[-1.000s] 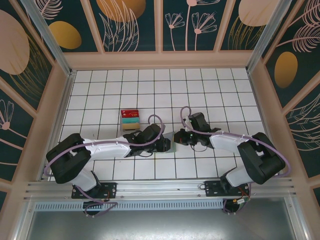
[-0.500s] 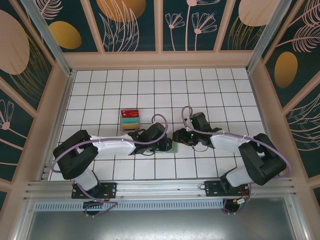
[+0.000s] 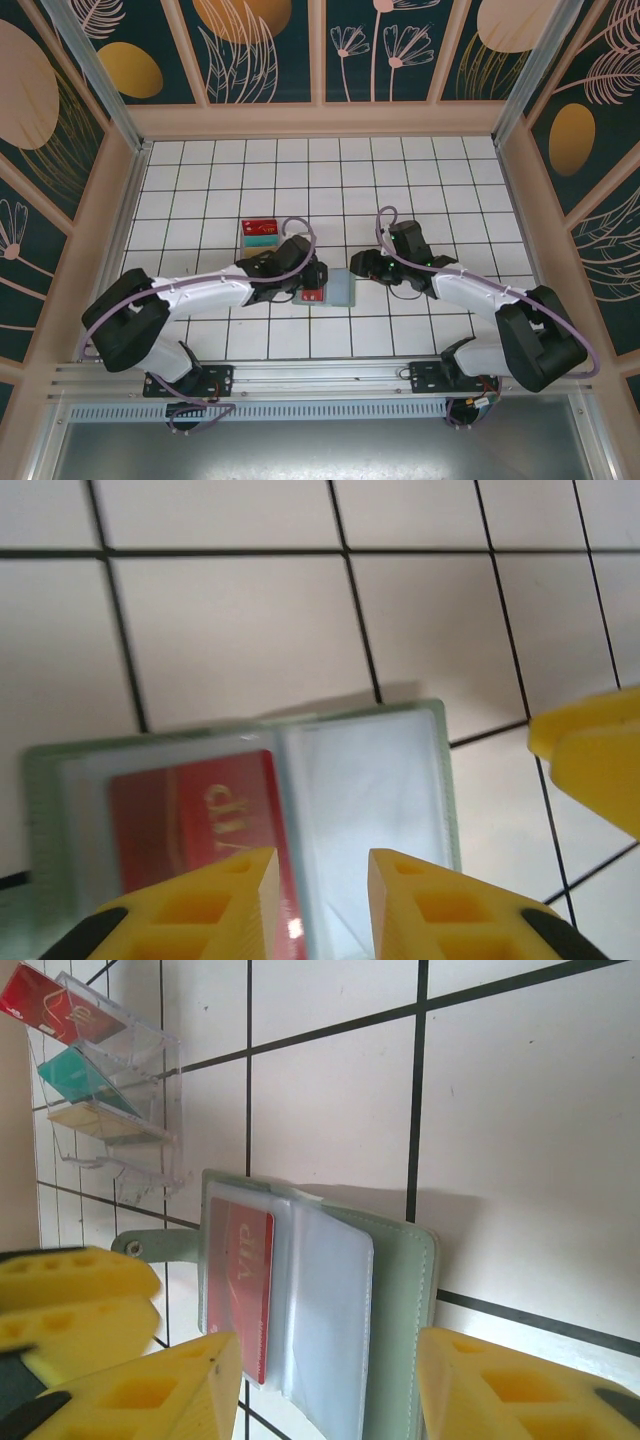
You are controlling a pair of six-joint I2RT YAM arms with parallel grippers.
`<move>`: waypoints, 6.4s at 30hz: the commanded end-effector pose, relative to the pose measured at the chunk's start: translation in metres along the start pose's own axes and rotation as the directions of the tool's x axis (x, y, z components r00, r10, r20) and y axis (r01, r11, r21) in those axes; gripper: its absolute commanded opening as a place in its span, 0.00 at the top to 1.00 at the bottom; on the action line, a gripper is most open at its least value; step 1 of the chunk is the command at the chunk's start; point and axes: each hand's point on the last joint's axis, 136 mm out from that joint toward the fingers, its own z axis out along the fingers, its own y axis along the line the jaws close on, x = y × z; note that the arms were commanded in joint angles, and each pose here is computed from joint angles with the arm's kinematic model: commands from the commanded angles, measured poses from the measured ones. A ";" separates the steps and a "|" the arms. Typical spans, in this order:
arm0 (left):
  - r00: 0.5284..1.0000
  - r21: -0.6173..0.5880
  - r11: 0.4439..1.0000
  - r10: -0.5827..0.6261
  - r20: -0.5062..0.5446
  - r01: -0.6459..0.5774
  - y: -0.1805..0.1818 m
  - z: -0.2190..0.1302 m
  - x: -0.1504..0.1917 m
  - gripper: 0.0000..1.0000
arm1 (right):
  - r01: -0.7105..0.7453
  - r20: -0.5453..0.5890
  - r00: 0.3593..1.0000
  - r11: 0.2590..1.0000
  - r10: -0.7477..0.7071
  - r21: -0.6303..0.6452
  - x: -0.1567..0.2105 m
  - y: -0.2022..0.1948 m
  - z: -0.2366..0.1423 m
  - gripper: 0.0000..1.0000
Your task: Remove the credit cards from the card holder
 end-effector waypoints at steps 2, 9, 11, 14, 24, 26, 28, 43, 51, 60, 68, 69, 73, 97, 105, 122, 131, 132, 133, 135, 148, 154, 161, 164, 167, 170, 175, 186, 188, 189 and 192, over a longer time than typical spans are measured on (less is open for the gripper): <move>1.000 -0.102 0.994 -0.025 0.002 0.025 0.035 -0.007 0.006 0.73 | 0.023 -0.024 0.999 1.000 -0.023 -0.009 0.000 0.011 0.003 0.57; 0.999 -0.132 0.990 -0.050 -0.014 0.048 0.055 -0.003 0.017 0.82 | 0.068 -0.078 0.994 0.995 -0.074 -0.070 0.010 0.040 0.018 0.80; 0.998 -0.127 0.991 -0.052 -0.019 0.049 0.055 0.000 0.019 0.86 | 0.050 -0.108 0.992 0.993 -0.062 -0.107 0.015 0.045 0.024 0.85; 0.998 -0.123 0.991 -0.052 -0.023 0.049 0.055 0.003 0.021 0.89 | 0.015 -0.163 0.986 0.989 -0.039 -0.147 0.024 0.046 0.033 0.89; 0.998 -0.099 0.994 -0.043 -0.039 0.039 0.050 0.008 0.022 0.97 | -0.029 -0.243 0.970 0.986 -0.012 -0.164 0.041 0.045 0.055 0.87; 0.998 -0.109 0.993 -0.043 -0.047 0.038 0.052 0.010 0.024 0.97 | -0.033 -0.252 0.968 0.986 -0.009 -0.161 0.042 0.044 0.058 0.86; 0.998 -0.116 0.993 -0.046 -0.053 0.039 0.055 0.011 0.027 0.98 | -0.037 -0.259 0.966 0.987 -0.005 -0.158 0.043 0.042 0.060 0.85; 0.993 -0.143 0.988 -0.067 -0.093 0.053 0.065 0.017 0.040 1.00 | -0.043 -0.302 0.953 0.987 -0.006 -0.158 0.048 0.039 0.073 0.84; 0.993 -0.141 0.989 -0.066 -0.100 0.051 0.065 0.018 0.041 1.00 | -0.045 -0.312 0.950 0.986 -0.006 -0.157 0.050 0.038 0.076 0.84; 0.992 -0.152 0.987 -0.069 -0.109 0.052 0.065 0.020 0.042 1.00 | -0.046 -0.322 0.947 0.987 -0.007 -0.157 0.051 0.038 0.079 1.00; 0.988 -0.250 0.967 -0.081 -0.132 0.046 0.084 0.020 0.050 1.00 | -0.056 -0.294 0.956 0.991 0.017 -0.124 0.049 0.025 0.068 1.00; 0.988 -0.252 0.966 -0.084 -0.133 0.048 0.085 0.020 0.051 1.00 | -0.061 -0.290 0.957 0.991 0.025 -0.116 0.049 0.021 0.065 1.00; 0.987 -0.261 0.964 -0.090 -0.134 0.053 0.089 0.019 0.053 1.00 | -0.069 -0.276 0.960 0.992 0.038 -0.106 0.045 0.014 0.058 1.00; 0.988 -0.256 0.965 -0.087 -0.131 0.052 0.085 0.019 0.049 1.00 | -0.070 -0.289 0.957 0.992 0.037 -0.106 0.040 0.016 0.070 1.00; 0.988 -0.266 0.963 -0.090 -0.129 0.053 0.088 0.016 0.051 1.00 | -0.084 -0.267 0.961 0.994 0.064 -0.066 0.048 -0.004 0.050 1.00; 0.995 -0.084 0.991 -0.102 0.017 0.103 0.029 -0.017 -0.006 0.49 | -0.025 -0.078 0.997 0.997 0.019 -0.071 0.008 0.001 -0.014 1.00; 0.965 0.087 0.987 -0.153 0.215 0.137 -0.016 -0.059 -0.066 0.33 | 0.178 0.185 0.972 0.969 -0.146 -0.169 -0.041 0.051 -0.058 1.00; 0.964 0.111 0.984 -0.162 0.209 0.141 -0.020 -0.062 -0.070 0.29 | 0.194 0.205 0.966 0.966 -0.157 -0.174 -0.046 0.056 -0.064 1.00; 0.966 0.145 0.978 -0.173 0.193 0.147 -0.027 -0.065 -0.074 0.29 | 0.211 0.218 0.961 0.959 -0.168 -0.187 -0.052 0.062 -0.070 1.00; 0.968 0.226 0.962 -0.195 0.159 0.156 -0.040 -0.068 -0.079 0.31 | 0.235 0.223 0.958 0.942 -0.182 -0.239 -0.060 0.076 -0.079 1.00; 0.960 0.562 0.809 -0.265 0.090 0.170 -0.076 -0.090 -0.105 0.54 | 0.234 0.125 0.972 0.805 -0.198 -0.545 -0.064 0.120 -0.092 1.00; 0.963 0.594 0.785 -0.262 0.060 0.176 -0.082 -0.085 -0.102 0.62 | 0.236 0.103 0.971 0.784 -0.217 -0.574 -0.060 0.124 -0.092 1.00; 0.971 0.632 0.757 -0.238 0.028 0.168 -0.091 -0.084 -0.099 0.80 | 0.234 0.090 0.971 0.784 -0.224 -0.576 -0.056 0.126 -0.085 1.00; 0.973 0.647 0.744 -0.231 0.013 0.168 -0.093 -0.084 -0.097 0.85 | 0.235 0.095 0.971 0.787 -0.221 -0.571 -0.058 0.125 -0.085 1.00; 0.974 0.660 0.734 -0.224 0.013 0.160 -0.095 -0.087 -0.096 0.86 | 0.234 0.095 0.971 0.788 -0.220 -0.569 -0.058 0.125 -0.084 1.00; 0.976 0.676 0.722 -0.215 0.012 0.151 -0.099 -0.090 -0.096 0.81 | 0.233 0.094 0.971 0.785 -0.219 -0.574 -0.059 0.126 -0.084 1.00; 0.975 0.657 0.735 -0.223 0.001 0.168 -0.094 -0.083 -0.093 0.65 | 0.239 0.096 0.969 0.776 -0.226 -0.584 -0.058 0.128 -0.085 1.00; 0.975 0.679 0.719 -0.220 0.016 0.151 -0.099 -0.092 -0.096 1.00 | 0.227 0.088 0.972 0.784 -0.216 -0.578 -0.054 0.123 -0.082 0.99; 0.975 0.675 0.723 -0.220 0.023 0.147 -0.097 -0.093 -0.096 1.00 | 0.223 0.086 0.973 0.794 -0.212 -0.565 -0.054 0.121 -0.080 0.77; 0.975 0.668 0.730 -0.219 0.027 0.145 -0.097 -0.093 -0.096 1.00 | 0.222 0.085 0.974 0.801 -0.211 -0.556 -0.054 0.119 -0.079 0.69; 0.978 0.623 0.772 -0.203 0.050 0.128 -0.090 -0.091 -0.097 1.00 | 0.224 0.088 0.974 0.831 -0.209 -0.509 -0.057 0.111 -0.076 0.52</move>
